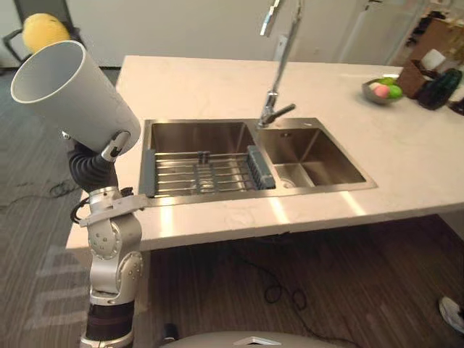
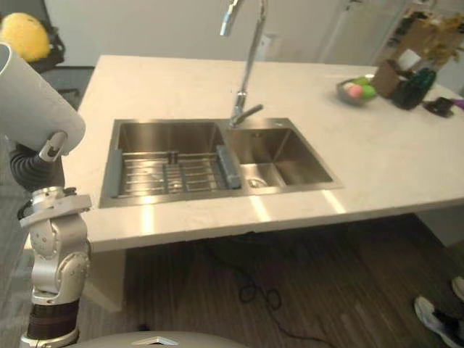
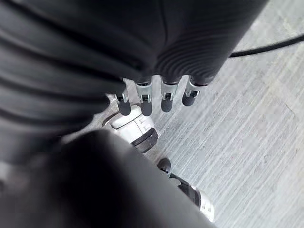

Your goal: Walk over to the sink, pick up the cup, carry it to the dishwasher, place the cup inside the dishwasher, then close the dishwasher door

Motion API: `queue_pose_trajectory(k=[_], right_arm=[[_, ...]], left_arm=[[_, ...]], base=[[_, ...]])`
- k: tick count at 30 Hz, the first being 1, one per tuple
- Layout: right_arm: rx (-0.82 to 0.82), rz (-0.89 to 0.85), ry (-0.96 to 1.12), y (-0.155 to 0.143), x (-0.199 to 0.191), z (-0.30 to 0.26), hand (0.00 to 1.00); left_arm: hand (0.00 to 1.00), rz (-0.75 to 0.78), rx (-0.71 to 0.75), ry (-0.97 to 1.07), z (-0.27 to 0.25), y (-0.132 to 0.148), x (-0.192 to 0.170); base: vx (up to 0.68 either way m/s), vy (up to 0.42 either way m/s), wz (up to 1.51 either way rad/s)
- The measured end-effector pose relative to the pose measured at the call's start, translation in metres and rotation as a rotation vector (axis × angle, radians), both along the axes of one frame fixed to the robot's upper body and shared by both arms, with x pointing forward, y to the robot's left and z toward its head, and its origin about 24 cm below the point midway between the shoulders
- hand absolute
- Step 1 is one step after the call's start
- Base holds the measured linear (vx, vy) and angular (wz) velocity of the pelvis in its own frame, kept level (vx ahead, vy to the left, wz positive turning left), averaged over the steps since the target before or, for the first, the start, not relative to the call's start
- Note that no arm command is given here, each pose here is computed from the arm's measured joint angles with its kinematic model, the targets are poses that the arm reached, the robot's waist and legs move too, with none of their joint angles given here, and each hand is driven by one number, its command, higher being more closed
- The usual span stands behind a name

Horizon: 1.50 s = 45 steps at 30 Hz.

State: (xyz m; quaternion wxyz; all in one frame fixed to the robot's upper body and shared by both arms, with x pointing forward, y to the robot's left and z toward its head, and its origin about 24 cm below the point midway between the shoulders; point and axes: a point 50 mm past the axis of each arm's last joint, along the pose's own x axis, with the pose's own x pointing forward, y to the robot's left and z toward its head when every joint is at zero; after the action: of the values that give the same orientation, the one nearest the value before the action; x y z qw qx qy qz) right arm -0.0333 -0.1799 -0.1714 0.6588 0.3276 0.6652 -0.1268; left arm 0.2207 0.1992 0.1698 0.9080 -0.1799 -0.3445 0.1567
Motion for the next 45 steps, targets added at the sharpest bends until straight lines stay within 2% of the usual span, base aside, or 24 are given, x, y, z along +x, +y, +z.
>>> queue_pose_trajectory(k=[5, 7, 12, 13, 15, 18, 19, 23, 27, 29, 32, 34, 37, 39, 45], right_arm=[[-0.043, 0.039, -0.097, -0.020, 0.030, 0.000, 0.00], [-0.063, 0.010, -0.102, -0.026, 0.028, 0.000, 0.00], [-0.108, 0.024, -0.105, -0.041, 0.031, 0.003, 0.00], [-0.139, 0.031, -0.155, -0.053, 0.036, 0.007, 0.00], [-0.147, 0.007, -0.159, -0.056, 0.031, 0.008, 0.00], [-0.136, -0.030, -0.162, -0.047, 0.039, 0.006, 0.00], [-0.136, -0.045, -0.154, -0.055, 0.037, 0.008, 0.00], [-0.145, -0.066, -0.119, -0.047, 0.035, 0.007, 0.00], [-0.140, -0.161, -0.181, -0.045, 0.046, 0.009, 0.00], [-0.112, -0.247, -0.206, -0.038, 0.048, 0.008, 0.00], [-0.116, -0.269, -0.197, -0.036, 0.049, 0.008, 0.00], [-0.103, -0.263, -0.151, -0.025, 0.045, 0.004, 0.00], [-0.135, -0.200, -0.139, -0.032, 0.047, 0.005, 0.00], [-0.167, -0.097, -0.143, -0.038, 0.052, 0.006, 0.00], [-0.307, 0.374, -0.189, -0.049, 0.075, 0.008, 0.00]], left_arm=[[1.00, 0.300, -0.033, -0.082, 0.007, 0.049, -0.039], [1.00, 0.359, -0.039, -0.100, 0.009, 0.058, -0.045], [1.00, 0.363, -0.009, -0.211, 0.025, 0.058, -0.051], [1.00, 0.343, -0.004, -0.227, 0.027, 0.055, -0.049], [1.00, 0.317, 0.002, -0.257, 0.031, 0.054, -0.046], [1.00, 0.303, -0.042, -0.281, 0.026, 0.057, -0.046], [1.00, 0.266, -0.061, -0.263, 0.021, 0.055, -0.044], [1.00, 0.146, -0.044, -0.242, 0.018, 0.041, -0.034], [1.00, -0.024, -0.030, -0.201, 0.011, 0.014, -0.014], [1.00, -0.163, -0.029, -0.148, 0.000, -0.013, 0.005], [1.00, -0.249, -0.015, -0.081, -0.011, -0.033, 0.014], [1.00, -0.248, 0.040, -0.081, -0.008, -0.033, 0.014], [1.00, -0.272, 0.080, -0.051, -0.006, -0.037, 0.017], [1.00, -0.297, 0.090, -0.041, -0.005, -0.041, 0.020], [1.00, -0.296, 0.090, -0.046, 0.003, -0.041, 0.016]], base=[[-0.08, -0.092, 1.47], [0.05, -0.125, 1.87], [0.29, 0.055, 2.00], [0.14, 0.209, 2.43], [-0.01, 0.210, 2.59], [0.08, 0.146, 2.44], [0.12, 0.109, 1.41], [0.00, 0.044, 1.02], [-0.14, 0.030, 1.36], [-0.24, 0.114, 1.69], [-0.13, -0.123, 1.29], [-0.07, -0.247, 0.88], [-0.05, -0.235, 0.32], [0.05, -0.147, -0.23], [0.04, -0.102, -0.08]])
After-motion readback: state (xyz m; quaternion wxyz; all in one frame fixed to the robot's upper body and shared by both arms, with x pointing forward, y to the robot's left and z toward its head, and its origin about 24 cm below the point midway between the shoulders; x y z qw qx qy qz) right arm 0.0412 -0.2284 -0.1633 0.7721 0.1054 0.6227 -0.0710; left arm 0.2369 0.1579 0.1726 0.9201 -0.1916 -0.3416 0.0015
